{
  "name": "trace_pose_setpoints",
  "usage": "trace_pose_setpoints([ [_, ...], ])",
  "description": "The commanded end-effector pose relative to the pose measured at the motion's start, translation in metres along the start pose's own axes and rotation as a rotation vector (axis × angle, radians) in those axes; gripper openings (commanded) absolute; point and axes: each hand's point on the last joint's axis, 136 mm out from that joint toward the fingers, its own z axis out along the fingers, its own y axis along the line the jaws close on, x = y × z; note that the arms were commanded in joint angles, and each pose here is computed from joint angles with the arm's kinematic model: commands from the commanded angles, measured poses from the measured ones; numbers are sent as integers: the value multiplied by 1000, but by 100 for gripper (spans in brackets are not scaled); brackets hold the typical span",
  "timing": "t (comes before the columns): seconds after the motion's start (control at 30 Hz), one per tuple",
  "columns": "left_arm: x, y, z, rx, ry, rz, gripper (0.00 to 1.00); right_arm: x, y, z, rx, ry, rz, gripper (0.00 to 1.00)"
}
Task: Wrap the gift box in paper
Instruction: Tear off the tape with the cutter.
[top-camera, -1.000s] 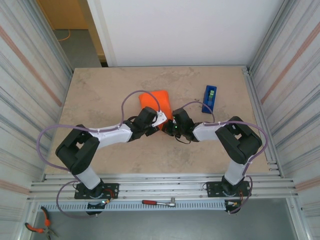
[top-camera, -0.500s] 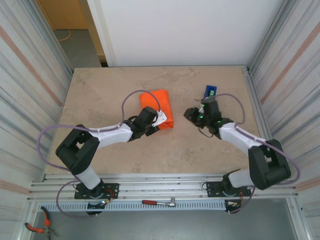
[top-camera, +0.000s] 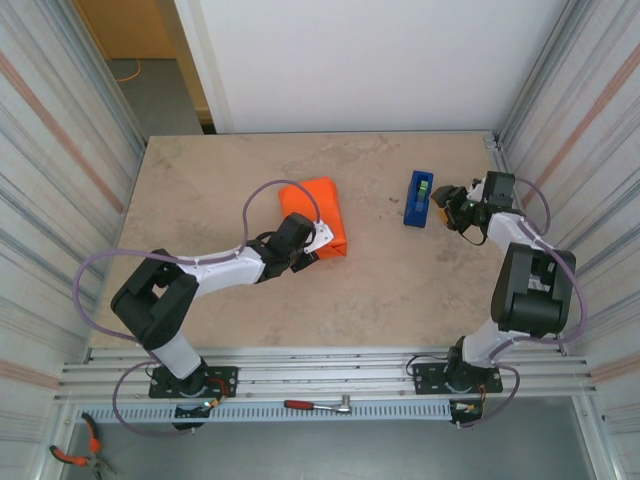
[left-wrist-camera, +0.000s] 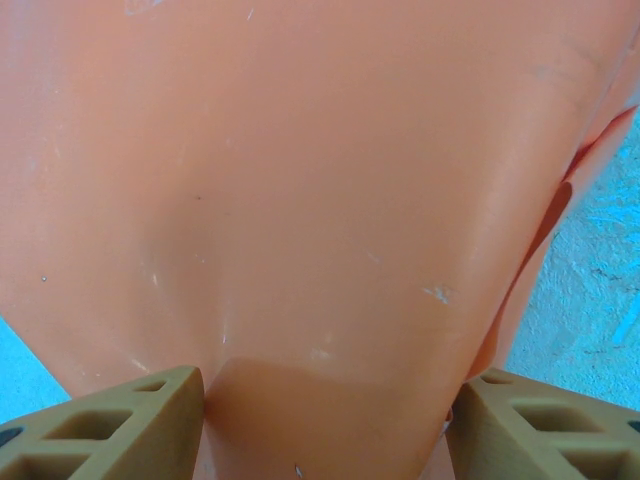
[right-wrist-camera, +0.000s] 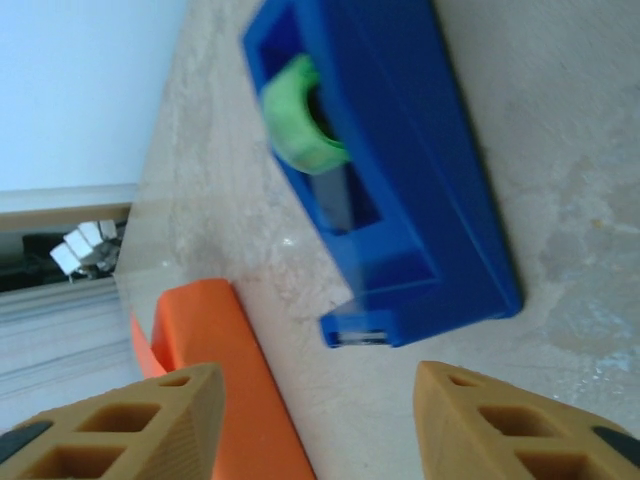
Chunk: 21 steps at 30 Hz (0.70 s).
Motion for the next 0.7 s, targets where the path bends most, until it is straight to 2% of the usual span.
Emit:
trace_pose_setpoints([
  [0.0, 6, -5, -7, 26, 19, -15, 63, 0, 11, 6, -56, 62, -23, 47],
  [0.4, 6, -6, -6, 32, 24, -10, 63, -8, 4, 44, -84, 132, -9, 40],
  [0.67, 6, -6, -6, 33, 26, -12, 62, -8, 5, 55, -86, 160, -7, 35],
])
